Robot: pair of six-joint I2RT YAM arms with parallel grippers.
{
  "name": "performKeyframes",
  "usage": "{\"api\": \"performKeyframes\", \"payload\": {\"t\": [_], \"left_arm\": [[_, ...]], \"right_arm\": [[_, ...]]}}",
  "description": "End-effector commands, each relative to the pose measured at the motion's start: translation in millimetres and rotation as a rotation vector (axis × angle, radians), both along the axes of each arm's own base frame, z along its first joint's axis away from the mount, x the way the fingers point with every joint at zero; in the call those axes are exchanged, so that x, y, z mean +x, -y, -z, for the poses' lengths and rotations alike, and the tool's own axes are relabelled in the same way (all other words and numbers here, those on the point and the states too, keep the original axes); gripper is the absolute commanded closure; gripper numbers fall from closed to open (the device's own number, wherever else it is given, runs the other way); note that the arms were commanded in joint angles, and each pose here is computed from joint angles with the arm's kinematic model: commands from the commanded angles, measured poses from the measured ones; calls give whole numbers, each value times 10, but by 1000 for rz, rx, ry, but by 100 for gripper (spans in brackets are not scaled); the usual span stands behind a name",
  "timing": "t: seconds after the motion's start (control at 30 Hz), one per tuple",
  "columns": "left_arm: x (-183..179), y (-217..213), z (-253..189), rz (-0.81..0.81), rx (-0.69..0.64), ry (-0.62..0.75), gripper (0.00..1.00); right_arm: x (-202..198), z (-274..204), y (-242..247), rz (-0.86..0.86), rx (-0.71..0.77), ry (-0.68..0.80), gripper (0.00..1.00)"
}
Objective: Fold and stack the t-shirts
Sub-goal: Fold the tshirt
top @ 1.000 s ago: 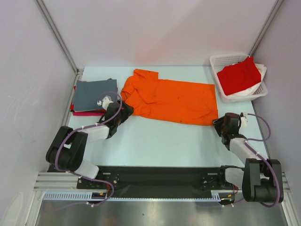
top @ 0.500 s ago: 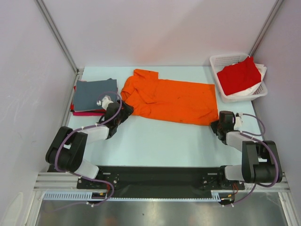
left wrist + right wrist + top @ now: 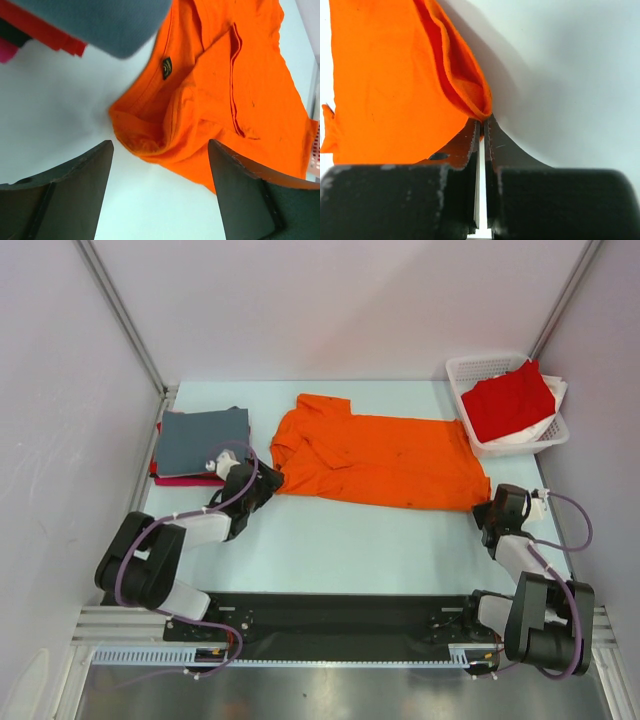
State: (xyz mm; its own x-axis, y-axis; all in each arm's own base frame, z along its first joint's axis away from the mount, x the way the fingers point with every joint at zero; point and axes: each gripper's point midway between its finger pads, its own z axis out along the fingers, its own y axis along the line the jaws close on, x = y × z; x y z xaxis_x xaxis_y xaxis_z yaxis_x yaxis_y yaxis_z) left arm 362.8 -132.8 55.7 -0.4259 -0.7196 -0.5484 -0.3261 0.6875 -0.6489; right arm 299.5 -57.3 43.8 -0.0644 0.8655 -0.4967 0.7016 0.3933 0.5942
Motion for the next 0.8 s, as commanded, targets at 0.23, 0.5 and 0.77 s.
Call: {"api": "performKeyframes", "payload": {"t": [0.23,0.5,0.77], "left_arm": [[-99,244,-63,35,-114,20,20],[143,238,69,-29,-95,-43,36],[298,82,293,-89,-88,-131,93]], "right_arm": [[-47,40,-8,-38,-11,-19,100],[-30,62,-25,-37,5,-16,100],[-36,-49,-24,-37,-2,13,100]]}}
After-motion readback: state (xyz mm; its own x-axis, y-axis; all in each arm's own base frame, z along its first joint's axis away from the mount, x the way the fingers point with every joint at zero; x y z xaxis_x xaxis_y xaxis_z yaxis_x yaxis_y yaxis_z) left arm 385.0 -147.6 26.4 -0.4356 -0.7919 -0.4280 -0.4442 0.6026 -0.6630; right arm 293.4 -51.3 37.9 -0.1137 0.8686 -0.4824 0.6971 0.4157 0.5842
